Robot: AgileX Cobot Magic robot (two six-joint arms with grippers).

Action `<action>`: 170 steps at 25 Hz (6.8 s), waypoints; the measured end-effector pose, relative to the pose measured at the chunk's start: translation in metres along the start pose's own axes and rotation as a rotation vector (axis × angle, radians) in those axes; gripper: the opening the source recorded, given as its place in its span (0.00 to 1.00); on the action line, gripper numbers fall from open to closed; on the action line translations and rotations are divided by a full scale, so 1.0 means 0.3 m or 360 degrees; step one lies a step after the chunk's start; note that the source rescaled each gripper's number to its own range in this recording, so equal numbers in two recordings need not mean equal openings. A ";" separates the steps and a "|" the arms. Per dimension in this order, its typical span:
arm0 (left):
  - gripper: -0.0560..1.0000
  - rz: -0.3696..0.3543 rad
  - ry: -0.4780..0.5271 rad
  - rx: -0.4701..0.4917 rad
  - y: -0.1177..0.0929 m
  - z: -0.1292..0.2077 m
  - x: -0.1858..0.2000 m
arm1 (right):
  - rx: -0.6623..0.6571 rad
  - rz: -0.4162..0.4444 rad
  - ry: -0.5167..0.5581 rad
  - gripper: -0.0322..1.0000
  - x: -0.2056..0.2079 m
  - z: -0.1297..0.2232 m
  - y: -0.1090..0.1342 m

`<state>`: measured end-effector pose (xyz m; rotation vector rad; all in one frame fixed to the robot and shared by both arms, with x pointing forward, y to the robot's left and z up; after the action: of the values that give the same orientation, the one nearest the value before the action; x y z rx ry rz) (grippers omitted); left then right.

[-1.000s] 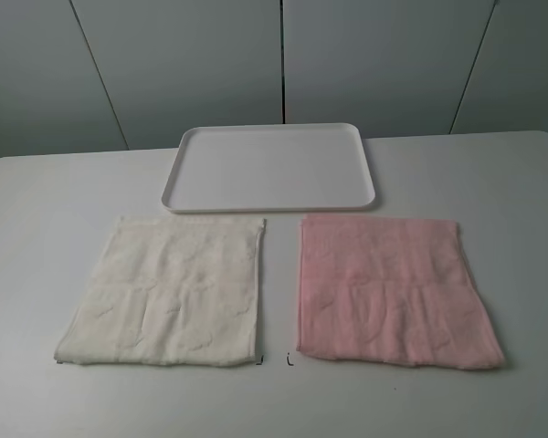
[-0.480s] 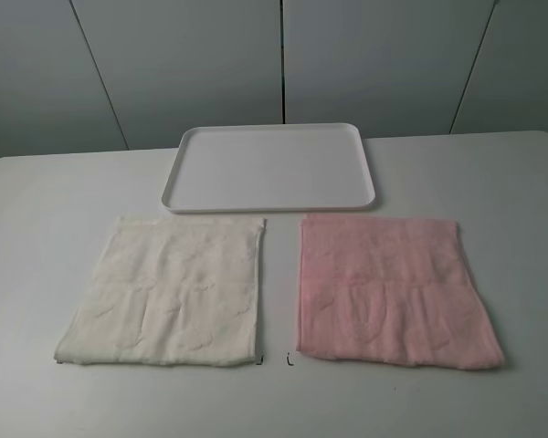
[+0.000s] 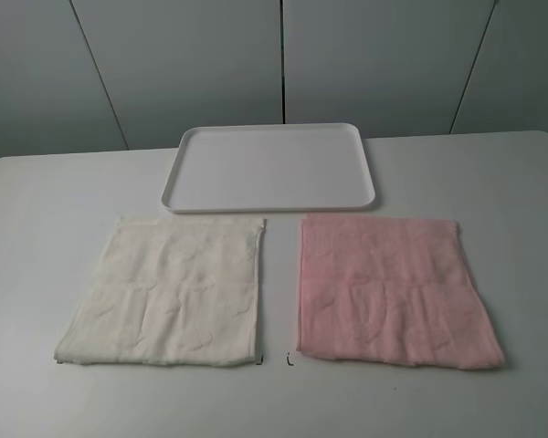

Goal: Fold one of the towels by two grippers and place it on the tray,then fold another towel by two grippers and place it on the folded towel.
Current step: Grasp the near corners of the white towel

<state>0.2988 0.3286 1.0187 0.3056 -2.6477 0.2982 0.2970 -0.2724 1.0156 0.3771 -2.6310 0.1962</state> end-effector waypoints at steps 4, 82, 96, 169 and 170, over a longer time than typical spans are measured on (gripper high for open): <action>0.92 0.0011 0.0004 0.0012 -0.004 0.001 0.000 | -0.0012 -0.0022 -0.0004 1.00 0.000 -0.002 0.008; 0.98 0.1238 0.1494 -0.2663 -0.243 0.448 -0.665 | 0.1695 -0.1360 0.1160 1.00 -0.632 0.113 0.773; 0.98 0.1358 0.1526 -0.2776 -0.289 0.549 -0.688 | 0.1794 -0.1347 0.1168 1.00 -0.653 0.161 0.798; 0.98 0.1240 0.1569 -0.2796 -0.266 0.560 -0.725 | 0.2023 -0.1306 0.1337 1.00 -0.898 0.325 0.902; 0.98 0.1240 0.1569 -0.2796 -0.266 0.560 -0.725 | 0.2023 -0.1306 0.1337 1.00 -0.898 0.325 0.902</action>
<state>0.4398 0.2447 0.7840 -1.0950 -1.1279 -1.2400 0.4035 0.0275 0.7830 1.3340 -1.0977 1.3518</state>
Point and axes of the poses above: a point on each arm's last joint axis where the gripper is mounted, x pointing back along that axis away from the gripper, y along the wrist's bending axis when the last joint is at zero, z = x × y, the point moved 8 cm from there along -x, pointing out along that axis toward the gripper, and after that the axes turned 5 degrees about x, right-handed, at the moved point
